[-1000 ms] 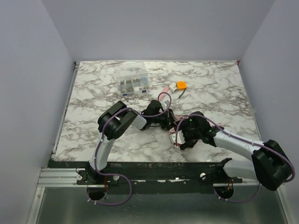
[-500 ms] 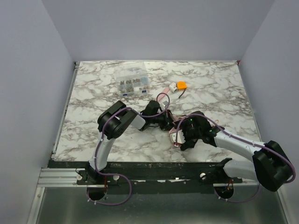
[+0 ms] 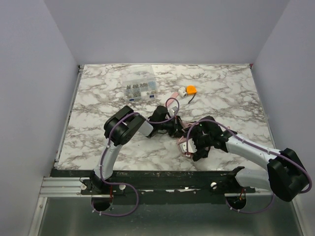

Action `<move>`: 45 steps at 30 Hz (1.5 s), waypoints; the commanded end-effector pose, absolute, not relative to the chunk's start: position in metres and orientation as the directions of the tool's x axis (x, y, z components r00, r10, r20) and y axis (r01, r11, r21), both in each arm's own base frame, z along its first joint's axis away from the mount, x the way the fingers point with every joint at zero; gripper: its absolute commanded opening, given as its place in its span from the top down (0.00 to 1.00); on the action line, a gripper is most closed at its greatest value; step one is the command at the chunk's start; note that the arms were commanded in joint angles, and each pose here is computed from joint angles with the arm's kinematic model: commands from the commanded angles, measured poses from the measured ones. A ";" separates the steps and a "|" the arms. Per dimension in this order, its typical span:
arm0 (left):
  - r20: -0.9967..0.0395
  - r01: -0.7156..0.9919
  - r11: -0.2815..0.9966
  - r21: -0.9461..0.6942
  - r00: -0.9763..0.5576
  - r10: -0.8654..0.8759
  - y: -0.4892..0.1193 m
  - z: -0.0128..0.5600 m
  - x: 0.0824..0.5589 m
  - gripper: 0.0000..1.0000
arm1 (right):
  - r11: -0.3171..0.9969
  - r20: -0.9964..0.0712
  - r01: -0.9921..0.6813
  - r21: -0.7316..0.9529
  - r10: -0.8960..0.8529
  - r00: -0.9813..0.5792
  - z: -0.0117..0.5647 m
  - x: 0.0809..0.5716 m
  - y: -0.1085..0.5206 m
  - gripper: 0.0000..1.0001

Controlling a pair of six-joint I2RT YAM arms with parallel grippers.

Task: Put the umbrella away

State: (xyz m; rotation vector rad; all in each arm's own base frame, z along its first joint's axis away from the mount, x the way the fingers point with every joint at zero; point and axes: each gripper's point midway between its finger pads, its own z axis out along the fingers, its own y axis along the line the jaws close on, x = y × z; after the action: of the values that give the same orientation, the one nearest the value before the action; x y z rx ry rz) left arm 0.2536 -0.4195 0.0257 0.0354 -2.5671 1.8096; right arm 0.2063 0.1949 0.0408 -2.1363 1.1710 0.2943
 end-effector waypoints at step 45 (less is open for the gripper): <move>0.044 -0.100 0.330 -0.939 -0.984 -0.173 -0.359 0.077 0.293 0.61 | -0.348 -0.346 -0.937 0.042 -0.884 0.313 -0.035 0.173 0.141 0.64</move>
State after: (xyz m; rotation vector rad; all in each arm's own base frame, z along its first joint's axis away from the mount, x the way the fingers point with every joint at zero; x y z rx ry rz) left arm 0.2793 -0.3851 0.0328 0.1477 -2.6480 1.7717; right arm 0.2563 0.2293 0.0334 -2.1246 1.2844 0.3436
